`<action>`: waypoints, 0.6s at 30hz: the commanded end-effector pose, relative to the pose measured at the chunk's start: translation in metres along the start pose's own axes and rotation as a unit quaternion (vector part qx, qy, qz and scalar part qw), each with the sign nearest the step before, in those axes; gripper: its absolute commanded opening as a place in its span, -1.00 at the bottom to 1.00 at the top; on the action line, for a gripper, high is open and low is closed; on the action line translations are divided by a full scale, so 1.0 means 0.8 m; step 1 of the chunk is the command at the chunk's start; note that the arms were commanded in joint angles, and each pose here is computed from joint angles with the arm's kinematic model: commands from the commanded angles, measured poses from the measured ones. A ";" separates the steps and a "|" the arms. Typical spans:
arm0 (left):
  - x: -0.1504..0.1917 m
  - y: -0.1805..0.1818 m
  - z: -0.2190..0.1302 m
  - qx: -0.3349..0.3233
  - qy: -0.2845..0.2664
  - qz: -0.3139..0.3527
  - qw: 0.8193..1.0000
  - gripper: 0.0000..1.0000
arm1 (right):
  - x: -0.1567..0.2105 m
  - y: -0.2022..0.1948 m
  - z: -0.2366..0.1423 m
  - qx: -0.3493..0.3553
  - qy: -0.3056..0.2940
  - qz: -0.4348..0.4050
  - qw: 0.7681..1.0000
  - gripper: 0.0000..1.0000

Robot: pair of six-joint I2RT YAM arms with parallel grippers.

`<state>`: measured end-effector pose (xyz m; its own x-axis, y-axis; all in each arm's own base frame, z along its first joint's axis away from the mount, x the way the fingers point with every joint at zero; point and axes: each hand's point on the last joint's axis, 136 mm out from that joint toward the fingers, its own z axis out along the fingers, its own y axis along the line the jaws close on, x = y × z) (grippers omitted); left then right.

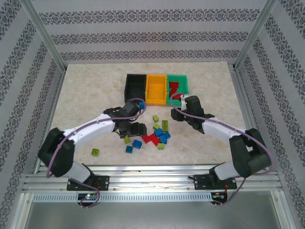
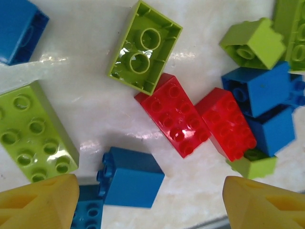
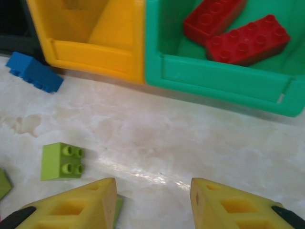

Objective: Sort the legos into containers by color
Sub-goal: Pick up the lego from the middle-left of the table.

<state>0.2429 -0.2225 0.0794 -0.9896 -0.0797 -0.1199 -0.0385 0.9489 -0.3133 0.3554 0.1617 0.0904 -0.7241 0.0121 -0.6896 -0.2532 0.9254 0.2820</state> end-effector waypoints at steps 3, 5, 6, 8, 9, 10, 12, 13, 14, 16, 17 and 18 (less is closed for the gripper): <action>-0.003 0.006 0.020 -0.101 0.003 -0.019 0.995 0.58 | -0.009 0.004 -0.009 -0.012 -0.019 0.013 1.000 -0.08; -0.004 0.003 0.030 -0.106 0.004 -0.029 0.994 0.49 | -0.010 0.004 -0.010 -0.014 -0.021 0.014 1.000 -0.09; -0.004 0.003 0.034 -0.109 0.006 -0.037 0.993 0.48 | -0.009 0.005 -0.010 -0.015 -0.021 0.013 1.000 -0.08; -0.002 -0.001 0.043 -0.109 0.009 -0.044 0.993 0.45 | -0.009 0.004 -0.008 -0.013 -0.018 0.012 1.000 -0.08; -0.001 -0.003 0.046 -0.108 0.013 -0.048 0.993 0.44 | -0.008 0.003 -0.007 -0.013 -0.015 0.013 1.000 -0.08; 0.000 -0.006 0.051 -0.108 0.016 -0.051 0.993 0.44 | -0.008 0.004 -0.007 -0.014 -0.015 0.014 1.000 -0.08; 0.002 -0.010 0.058 -0.111 0.020 -0.048 0.993 0.44 | -0.010 0.005 -0.007 -0.017 -0.017 0.015 1.000 -0.07; 0.002 -0.011 0.061 -0.114 0.020 -0.045 0.992 0.44 | -0.010 0.006 -0.008 -0.018 -0.018 0.014 1.000 -0.08; 0.002 -0.012 0.064 -0.115 0.020 -0.045 0.992 0.43 | -0.010 0.006 -0.008 -0.019 -0.017 0.014 1.000 -0.07; 0.001 -0.014 0.070 -0.115 0.022 -0.044 0.992 0.43 | -0.010 0.006 -0.008 -0.019 -0.018 0.015 1.000 -0.07; 0.000 -0.015 0.072 -0.116 0.023 -0.044 0.992 0.43 | -0.009 0.006 -0.008 -0.019 -0.017 0.015 1.000 -0.07; 0.000 -0.016 0.075 -0.117 0.025 -0.043 0.992 0.42 | -0.009 0.007 -0.008 -0.020 -0.017 0.015 1.000 -0.07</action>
<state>0.2548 -0.2527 0.0322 -0.9878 -0.1413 -0.0647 -0.1320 0.9826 -0.1305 0.3556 0.1617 0.0958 -0.7159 0.0309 -0.6975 -0.2538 0.9192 0.3012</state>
